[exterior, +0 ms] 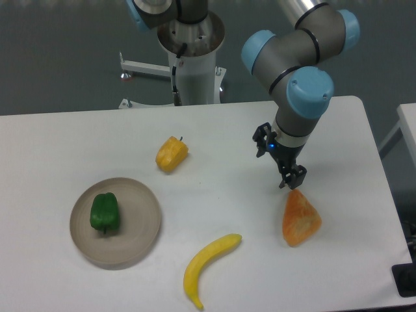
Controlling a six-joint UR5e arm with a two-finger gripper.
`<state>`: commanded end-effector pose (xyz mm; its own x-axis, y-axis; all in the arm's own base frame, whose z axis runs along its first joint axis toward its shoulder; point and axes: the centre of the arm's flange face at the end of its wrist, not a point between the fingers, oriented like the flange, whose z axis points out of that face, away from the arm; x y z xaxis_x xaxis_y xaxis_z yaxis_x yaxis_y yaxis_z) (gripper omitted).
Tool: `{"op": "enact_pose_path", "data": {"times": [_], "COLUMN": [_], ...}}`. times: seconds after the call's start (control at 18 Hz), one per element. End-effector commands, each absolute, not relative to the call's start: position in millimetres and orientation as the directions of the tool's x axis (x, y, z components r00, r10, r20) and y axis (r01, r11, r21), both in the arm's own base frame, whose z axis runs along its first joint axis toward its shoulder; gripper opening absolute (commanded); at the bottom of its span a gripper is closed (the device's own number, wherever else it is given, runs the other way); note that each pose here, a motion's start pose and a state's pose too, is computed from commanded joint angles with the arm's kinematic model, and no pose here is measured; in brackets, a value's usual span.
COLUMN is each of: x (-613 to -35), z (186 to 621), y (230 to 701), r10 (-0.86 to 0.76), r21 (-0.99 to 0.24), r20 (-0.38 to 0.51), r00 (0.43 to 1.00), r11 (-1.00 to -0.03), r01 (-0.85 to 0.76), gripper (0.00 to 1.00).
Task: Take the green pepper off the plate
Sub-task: 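Move the open gripper over the green pepper on the plate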
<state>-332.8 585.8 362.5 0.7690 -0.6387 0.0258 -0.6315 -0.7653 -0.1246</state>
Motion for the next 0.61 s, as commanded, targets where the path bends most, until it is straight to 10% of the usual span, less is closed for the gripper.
{"op": "enact_pose_path", "data": {"times": [0.61], "x": [-147.6], "z": [352.6], "y": [652.8], "r10": [-0.374], "r21": [-0.073], "r20": [0.105], "r00": [0.921], "r11": [-0.927], "r01": [-0.368], "gripper": [1.00]}}
